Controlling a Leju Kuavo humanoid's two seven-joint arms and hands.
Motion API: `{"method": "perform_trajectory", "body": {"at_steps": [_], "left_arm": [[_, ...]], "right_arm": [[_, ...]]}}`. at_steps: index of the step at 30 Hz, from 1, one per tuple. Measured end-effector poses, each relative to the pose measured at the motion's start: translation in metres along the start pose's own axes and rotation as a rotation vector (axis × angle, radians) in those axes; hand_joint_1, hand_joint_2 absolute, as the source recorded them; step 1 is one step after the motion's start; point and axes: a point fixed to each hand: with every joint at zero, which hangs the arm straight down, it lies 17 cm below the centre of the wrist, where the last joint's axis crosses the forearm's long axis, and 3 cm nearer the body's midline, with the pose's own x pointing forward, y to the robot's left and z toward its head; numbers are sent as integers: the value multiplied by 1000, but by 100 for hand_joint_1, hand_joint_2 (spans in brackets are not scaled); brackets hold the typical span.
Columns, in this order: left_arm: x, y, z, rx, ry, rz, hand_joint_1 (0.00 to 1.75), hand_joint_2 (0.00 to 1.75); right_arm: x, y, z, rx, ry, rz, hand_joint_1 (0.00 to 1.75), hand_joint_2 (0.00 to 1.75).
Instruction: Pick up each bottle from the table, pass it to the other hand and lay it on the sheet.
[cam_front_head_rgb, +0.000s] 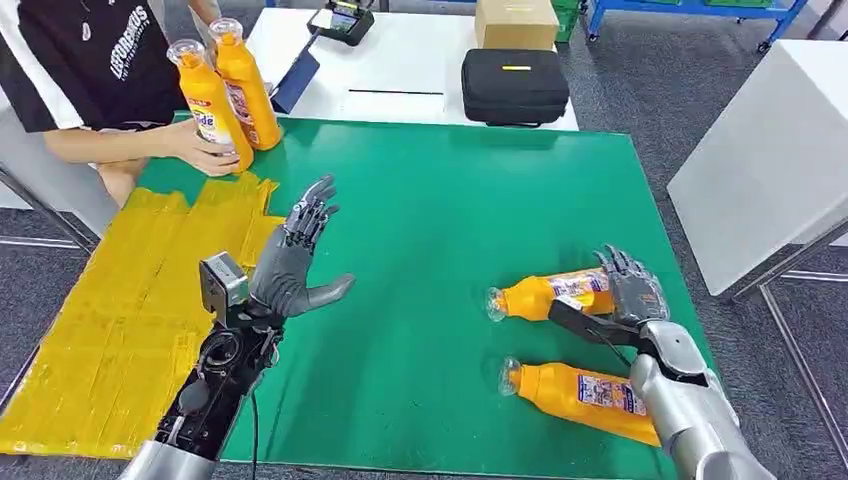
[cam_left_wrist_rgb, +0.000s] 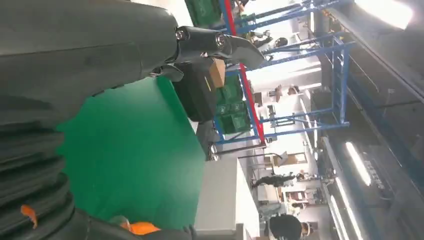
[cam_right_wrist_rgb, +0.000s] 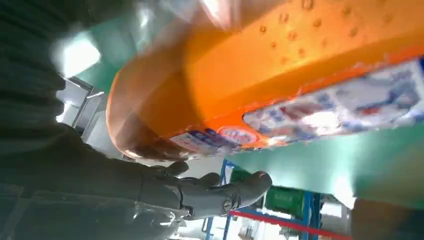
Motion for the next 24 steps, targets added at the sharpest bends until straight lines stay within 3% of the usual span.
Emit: {"method": "perform_trajectory", "body": {"at_steps": [1,2,3,8,21,24], "left_arm": [[0,0,-1,-1,0,3,0,175],[0,1,-1,0,-1,5,0,175],[1,1,-2,0,-2,8,0,175],[2,0,-7,1,-9,18,0,175],[0,1,-6,4,-2,25,0,175],[-2,3,-4,14,2,24,0,175]], "right_arm": [[1,4,-1,30,-2,-1,148,175],[3,6,-2,61,-5,2,169,175],[4,9,-3,89,-9,5,175,175],[5,22,-3,223,-8,22,175,175],[3,22,-3,293,2,45,175,175],[6,14,-8,255,-6,57,175,175]]}}
